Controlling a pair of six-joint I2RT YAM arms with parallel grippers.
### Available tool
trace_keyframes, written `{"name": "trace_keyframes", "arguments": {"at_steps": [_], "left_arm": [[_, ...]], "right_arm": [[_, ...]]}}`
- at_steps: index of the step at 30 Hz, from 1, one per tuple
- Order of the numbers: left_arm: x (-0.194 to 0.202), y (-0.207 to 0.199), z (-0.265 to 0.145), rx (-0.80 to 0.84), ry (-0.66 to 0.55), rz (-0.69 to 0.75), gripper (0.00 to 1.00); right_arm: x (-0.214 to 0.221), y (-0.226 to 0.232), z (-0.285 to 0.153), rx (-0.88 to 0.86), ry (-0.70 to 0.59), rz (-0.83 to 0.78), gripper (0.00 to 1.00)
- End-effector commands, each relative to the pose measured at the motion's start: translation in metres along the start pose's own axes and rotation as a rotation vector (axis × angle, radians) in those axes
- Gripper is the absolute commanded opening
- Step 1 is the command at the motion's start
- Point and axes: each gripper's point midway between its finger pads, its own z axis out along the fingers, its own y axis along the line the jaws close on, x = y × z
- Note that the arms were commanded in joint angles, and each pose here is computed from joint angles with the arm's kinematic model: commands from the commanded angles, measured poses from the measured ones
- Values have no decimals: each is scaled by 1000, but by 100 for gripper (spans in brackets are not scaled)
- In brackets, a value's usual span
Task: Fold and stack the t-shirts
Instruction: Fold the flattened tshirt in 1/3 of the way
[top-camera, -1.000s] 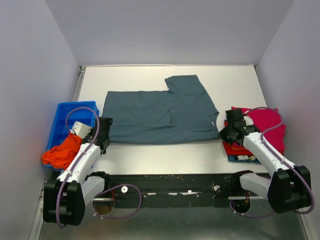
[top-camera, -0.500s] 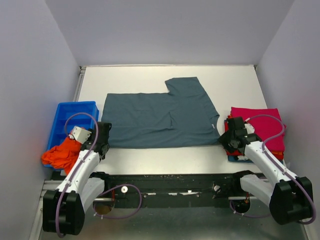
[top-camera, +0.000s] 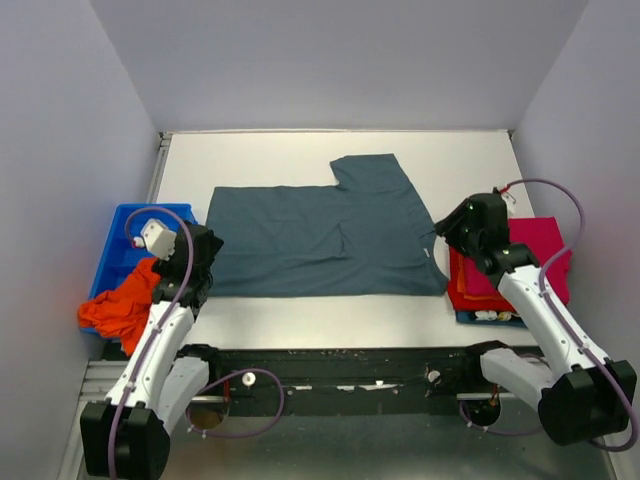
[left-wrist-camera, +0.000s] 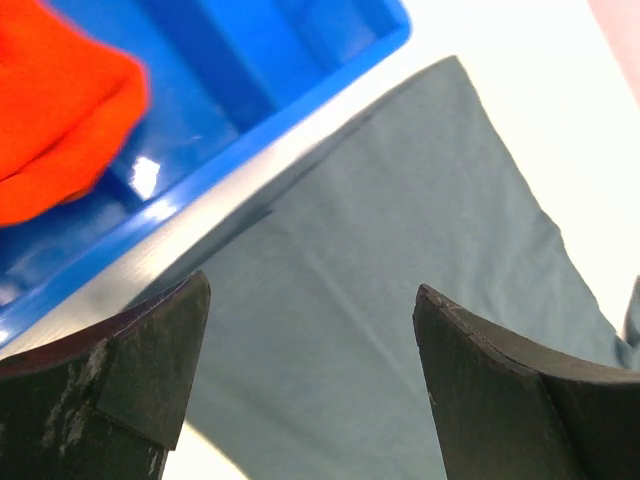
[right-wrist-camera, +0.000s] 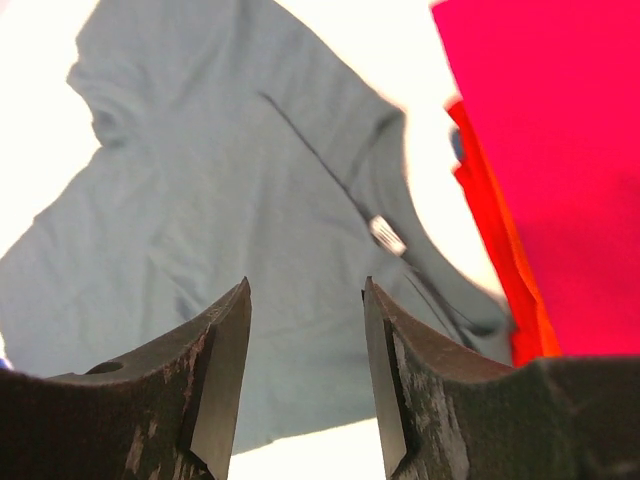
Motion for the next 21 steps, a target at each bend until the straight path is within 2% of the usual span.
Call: {"name": "trace_keyframes", "arguments": {"at_steps": [1,5,8,11,12,13,21], "left_arm": [[-8,-70,6,233,32,103,93],[-12,-112,25,307,27,112,90],[-27,-139,47,284,-20,147,89],[-37,-156,73,216,-46,208,81],[-39,-157,80,181,-41,227,72],[-39,-158,88,151,-37,244,67],[-23,-166,143,79,38,299,64]], "right_arm": [[-35,46,6,-137,-71,-72,56],[-53,79,19,-190,-68,-76,53],[-68,100,34,-194,-65,-91,53],[-79,115,53,-187,-63,-119,52],[-83,120,60,-180,-62,-128,52],[-86,124,66,-177,-60,-133,52],[-104,151,123,-118,-34,-186,52]]}}
